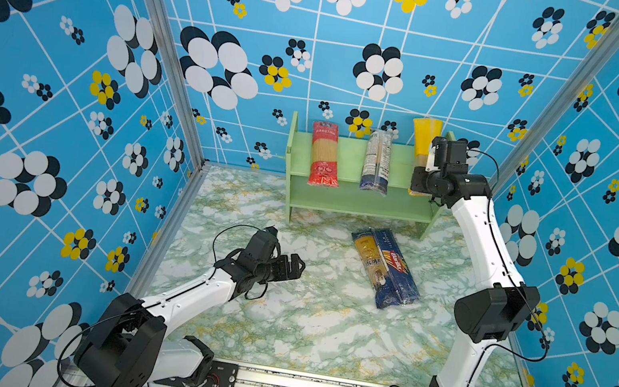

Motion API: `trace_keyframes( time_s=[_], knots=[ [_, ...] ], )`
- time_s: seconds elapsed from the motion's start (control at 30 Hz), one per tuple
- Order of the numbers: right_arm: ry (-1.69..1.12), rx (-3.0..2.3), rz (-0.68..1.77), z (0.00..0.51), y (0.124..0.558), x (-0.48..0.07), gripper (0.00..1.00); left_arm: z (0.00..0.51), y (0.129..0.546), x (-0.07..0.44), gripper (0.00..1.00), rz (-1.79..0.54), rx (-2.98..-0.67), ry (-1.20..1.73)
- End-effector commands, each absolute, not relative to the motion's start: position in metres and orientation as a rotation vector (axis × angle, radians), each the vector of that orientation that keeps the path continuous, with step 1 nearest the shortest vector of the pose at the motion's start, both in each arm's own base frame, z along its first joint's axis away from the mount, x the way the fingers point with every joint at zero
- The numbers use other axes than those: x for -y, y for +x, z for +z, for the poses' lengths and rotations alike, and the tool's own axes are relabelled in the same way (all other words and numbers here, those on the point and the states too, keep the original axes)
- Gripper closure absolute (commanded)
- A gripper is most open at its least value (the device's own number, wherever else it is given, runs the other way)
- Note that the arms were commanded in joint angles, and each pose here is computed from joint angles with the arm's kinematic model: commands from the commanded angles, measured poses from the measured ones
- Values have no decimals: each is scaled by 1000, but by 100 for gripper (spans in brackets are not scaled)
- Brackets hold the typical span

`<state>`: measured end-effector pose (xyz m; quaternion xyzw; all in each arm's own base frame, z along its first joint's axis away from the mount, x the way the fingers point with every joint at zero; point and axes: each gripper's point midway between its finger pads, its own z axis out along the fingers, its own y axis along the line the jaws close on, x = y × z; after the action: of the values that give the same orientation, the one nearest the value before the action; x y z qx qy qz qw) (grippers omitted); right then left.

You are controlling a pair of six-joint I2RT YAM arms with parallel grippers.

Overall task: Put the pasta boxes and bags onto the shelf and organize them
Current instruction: 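Stand the package upright beside the clear bag and open the right gripper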

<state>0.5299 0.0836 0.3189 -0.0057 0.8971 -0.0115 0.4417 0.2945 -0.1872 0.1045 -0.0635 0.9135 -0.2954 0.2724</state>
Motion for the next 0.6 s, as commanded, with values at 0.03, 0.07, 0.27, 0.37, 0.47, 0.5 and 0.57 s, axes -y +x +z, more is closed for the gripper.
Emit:
trace_keyframes(
  time_s=[0.03, 0.07, 0.27, 0.37, 0.47, 0.5, 0.57],
  knots=[
    [27, -2045, -27, 373, 533, -80, 60, 99, 291, 185, 1, -775, -2474, -173],
    [25, -2048, -25, 372, 533, -81, 59, 99, 291, 185, 1, -775, -2473, -172],
    [22, -2062, -30, 367, 533, -81, 54, 98, 291, 184, 1, -773, -2472, -174],
    [21, -2065, -35, 366, 532, -80, 53, 98, 291, 184, 1, -774, -2472, -175],
    [22, -2068, -41, 364, 532, -79, 53, 98, 290, 184, 1, -775, -2473, -176],
    [22, -2068, -40, 364, 531, -79, 52, 97, 290, 184, 1, -776, -2475, -174],
    [20, -2070, -43, 363, 531, -79, 52, 98, 290, 184, 1, -775, -2472, -174]
  ],
)
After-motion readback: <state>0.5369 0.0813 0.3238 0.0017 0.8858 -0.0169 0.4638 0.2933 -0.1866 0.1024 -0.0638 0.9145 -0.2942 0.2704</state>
